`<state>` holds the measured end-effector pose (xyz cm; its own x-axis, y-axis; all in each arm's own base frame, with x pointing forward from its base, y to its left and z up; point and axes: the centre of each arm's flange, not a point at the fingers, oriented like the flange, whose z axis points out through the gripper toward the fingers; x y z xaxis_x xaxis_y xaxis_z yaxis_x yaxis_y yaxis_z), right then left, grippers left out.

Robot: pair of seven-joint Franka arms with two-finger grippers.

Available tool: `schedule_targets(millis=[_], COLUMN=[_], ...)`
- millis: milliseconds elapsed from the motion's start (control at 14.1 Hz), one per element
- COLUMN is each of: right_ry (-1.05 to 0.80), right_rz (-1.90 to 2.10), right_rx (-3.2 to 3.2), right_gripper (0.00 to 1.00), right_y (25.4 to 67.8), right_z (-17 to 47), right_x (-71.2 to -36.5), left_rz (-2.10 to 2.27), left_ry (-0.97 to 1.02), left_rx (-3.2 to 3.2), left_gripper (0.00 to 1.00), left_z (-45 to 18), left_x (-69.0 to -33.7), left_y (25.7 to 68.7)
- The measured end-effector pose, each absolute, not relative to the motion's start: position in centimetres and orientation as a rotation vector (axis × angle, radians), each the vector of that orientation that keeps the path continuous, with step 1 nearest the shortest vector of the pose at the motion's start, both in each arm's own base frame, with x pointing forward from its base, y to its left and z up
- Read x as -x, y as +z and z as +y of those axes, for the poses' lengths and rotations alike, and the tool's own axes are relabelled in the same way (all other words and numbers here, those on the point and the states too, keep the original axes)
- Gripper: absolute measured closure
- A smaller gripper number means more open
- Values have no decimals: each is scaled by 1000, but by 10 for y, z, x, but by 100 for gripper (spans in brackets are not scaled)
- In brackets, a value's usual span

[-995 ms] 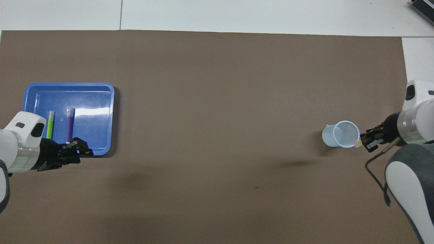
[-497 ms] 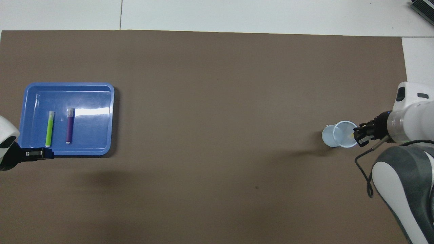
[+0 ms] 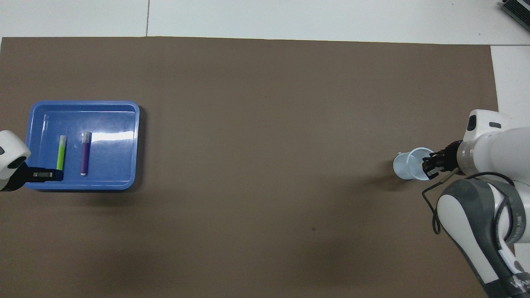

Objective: Transfer and insert pens with both arms

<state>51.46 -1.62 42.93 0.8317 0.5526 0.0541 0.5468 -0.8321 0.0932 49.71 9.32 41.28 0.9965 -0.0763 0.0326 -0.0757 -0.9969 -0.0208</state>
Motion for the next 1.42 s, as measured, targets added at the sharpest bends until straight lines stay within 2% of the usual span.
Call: schedule_targets(millis=[71,284,426,710,781,852,1066,1137,1421], right_ry=[122,109,109,90,69,51,66,68,85], right_rz=[883,887,888,893,897,895,866,873,848], right_rx=[-2936,-2939,-2939,-2942,-2947,-2964,-3089,-3108,-3184], right_gripper=[81,78,61,16,7,0,0,0,0], right_y=[422,412,412,414,420,432,480,493,512], right_z=[-17,-17,-17,-16,-14,-11,3,8,48], right_x=[-514,-513,-513,-513,-514,-517,-522,-522,-521], left_rz=[120,126,130,107,86,66,11,5,-11], left_ry=[-60,-75,-87,-128,-140,-151,-181,-185,-187], left_rx=[3120,3123,3124,3125,3126,3126,3129,3131,3138], left_gripper=[52,50,50,49,41,40,42,40,40], left_z=[94,96,96,97,96,95,92,92,90], left_x=[-502,-512,-518,-529,-532,-535,-542,-544,-548], left_y=[406,388,377,357,355,353,339,332,313])
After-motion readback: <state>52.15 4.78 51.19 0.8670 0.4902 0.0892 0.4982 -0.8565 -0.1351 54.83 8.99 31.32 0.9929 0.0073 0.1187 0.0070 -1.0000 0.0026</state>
